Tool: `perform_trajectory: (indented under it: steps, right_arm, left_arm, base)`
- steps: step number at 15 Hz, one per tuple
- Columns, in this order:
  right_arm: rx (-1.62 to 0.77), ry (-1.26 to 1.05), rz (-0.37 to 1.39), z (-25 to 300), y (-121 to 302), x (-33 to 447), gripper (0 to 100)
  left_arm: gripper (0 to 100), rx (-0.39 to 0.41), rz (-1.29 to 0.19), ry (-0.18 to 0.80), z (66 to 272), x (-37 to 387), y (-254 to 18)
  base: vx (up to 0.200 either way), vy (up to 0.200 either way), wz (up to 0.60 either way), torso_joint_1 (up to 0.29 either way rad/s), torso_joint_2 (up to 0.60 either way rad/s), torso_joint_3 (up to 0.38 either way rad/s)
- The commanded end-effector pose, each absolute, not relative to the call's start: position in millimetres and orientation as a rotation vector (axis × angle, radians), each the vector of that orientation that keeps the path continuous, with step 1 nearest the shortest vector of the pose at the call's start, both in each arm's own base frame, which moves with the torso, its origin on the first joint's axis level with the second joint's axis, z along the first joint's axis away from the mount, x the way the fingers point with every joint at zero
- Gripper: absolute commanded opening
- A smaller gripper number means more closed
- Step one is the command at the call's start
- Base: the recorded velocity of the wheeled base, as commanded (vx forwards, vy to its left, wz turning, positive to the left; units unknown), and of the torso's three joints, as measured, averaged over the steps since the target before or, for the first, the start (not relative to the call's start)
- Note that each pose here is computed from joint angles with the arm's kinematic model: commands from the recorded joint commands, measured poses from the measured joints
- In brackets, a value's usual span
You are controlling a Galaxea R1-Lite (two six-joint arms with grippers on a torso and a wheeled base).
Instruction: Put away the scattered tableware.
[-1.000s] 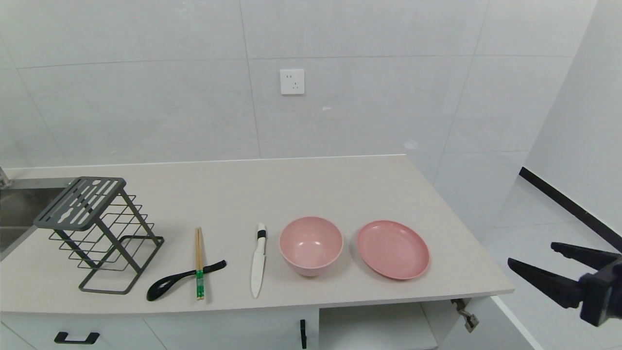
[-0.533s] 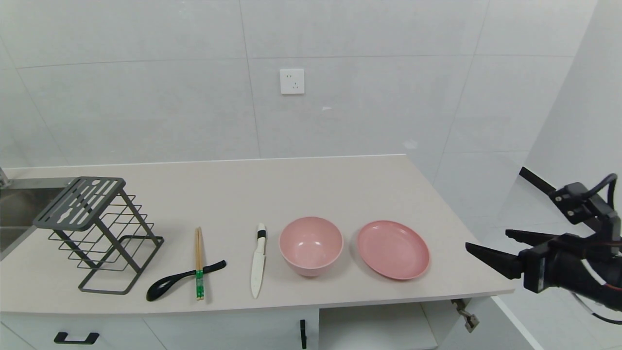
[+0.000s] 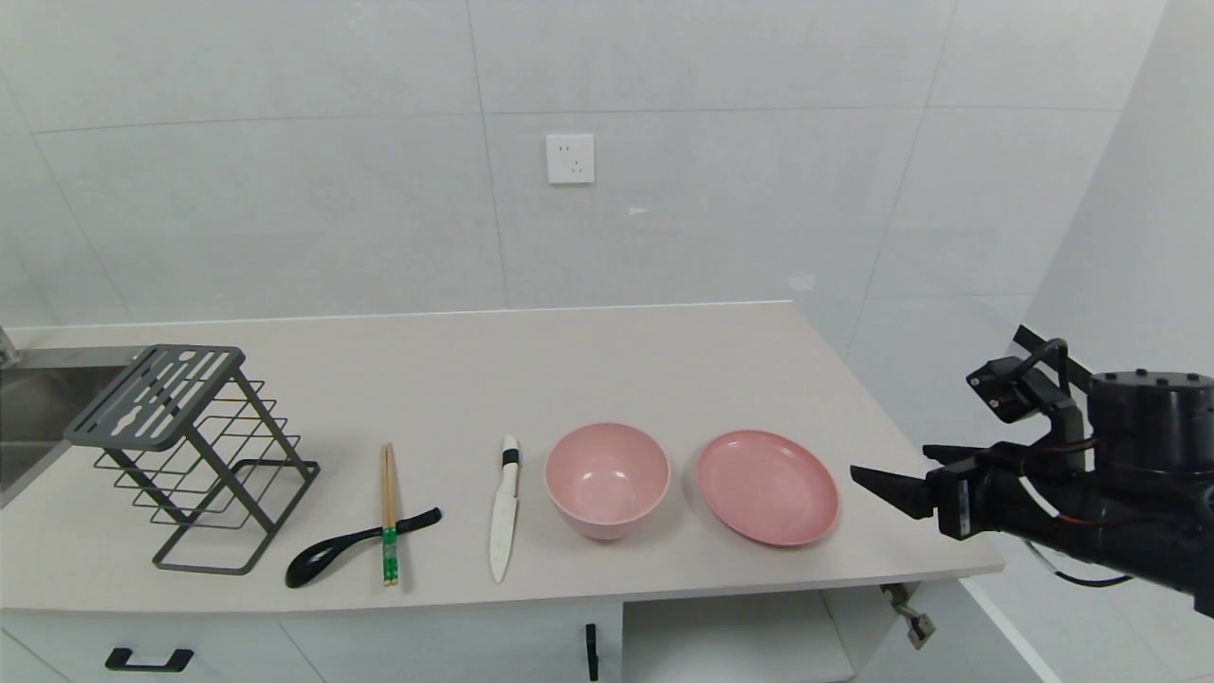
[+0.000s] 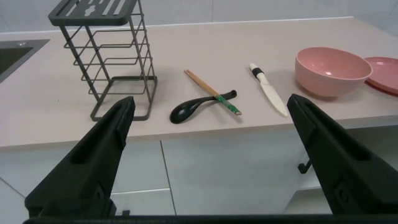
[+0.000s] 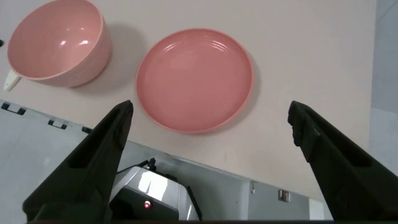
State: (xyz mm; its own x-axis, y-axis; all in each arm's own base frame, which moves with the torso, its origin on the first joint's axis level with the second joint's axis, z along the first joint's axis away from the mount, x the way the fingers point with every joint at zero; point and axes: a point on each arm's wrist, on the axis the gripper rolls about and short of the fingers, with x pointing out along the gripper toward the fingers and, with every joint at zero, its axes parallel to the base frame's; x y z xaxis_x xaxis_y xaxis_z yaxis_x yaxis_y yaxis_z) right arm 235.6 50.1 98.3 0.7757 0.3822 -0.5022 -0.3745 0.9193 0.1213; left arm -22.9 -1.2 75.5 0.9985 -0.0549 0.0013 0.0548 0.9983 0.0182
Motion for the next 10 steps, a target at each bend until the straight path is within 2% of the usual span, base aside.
perform_trajectory:
  steps: [1,10]
  right_arm:
    - [0.016,0.585,0.409,85.2,52.6,247.7,100]
    - [0.014,0.62,0.403,41.0,60.2,285.6,100]
  left_arm:
    - [100,0.018,-0.055,-0.001,75.5,-22.8,-1.2]
    - [100,0.018,-0.055,-0.001,75.5,-22.8,-1.2]
  base:
    - [0.0,0.0,0.0,0.0,0.0,0.0]
    - [0.0,0.0,0.0,0.0,0.0,0.0]
